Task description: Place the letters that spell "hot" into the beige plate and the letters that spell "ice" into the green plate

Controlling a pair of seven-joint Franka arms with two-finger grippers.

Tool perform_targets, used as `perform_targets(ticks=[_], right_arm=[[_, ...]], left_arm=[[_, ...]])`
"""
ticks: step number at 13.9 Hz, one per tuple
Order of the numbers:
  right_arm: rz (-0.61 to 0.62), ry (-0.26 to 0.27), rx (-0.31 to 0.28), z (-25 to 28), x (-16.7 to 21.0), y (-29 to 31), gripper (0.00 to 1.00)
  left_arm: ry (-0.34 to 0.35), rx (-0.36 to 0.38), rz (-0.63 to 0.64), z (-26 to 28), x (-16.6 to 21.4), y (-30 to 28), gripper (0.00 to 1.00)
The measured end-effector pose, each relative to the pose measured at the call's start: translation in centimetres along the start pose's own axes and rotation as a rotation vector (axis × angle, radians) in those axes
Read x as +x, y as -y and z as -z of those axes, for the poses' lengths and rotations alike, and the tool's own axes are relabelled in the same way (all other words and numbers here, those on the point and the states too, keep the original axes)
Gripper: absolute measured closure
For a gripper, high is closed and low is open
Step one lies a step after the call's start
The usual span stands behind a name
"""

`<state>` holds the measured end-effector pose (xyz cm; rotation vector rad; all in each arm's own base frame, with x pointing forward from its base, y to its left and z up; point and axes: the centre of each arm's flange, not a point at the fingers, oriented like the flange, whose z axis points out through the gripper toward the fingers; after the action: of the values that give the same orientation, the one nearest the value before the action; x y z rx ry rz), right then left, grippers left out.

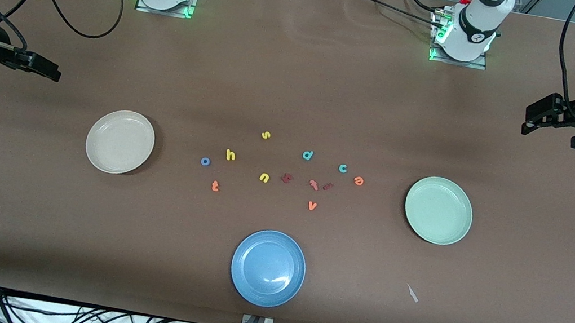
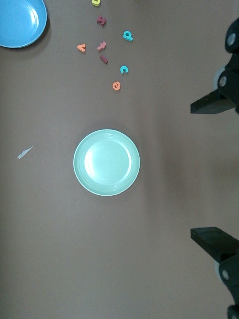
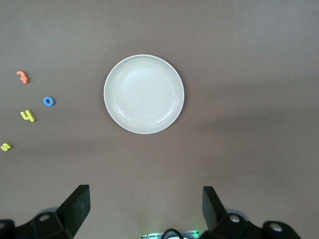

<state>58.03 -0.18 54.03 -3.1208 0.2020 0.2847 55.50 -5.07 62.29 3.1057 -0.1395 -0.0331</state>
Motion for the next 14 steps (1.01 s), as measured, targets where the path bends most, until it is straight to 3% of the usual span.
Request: perform_targets(ticks=[14], right_arm=[[0.0,0.001,0.0,-0.01,-0.01,0.0,0.0]], left_arm=[[0.0,0.0,-0.005,0.01,-0.01,-0.27,0.0]])
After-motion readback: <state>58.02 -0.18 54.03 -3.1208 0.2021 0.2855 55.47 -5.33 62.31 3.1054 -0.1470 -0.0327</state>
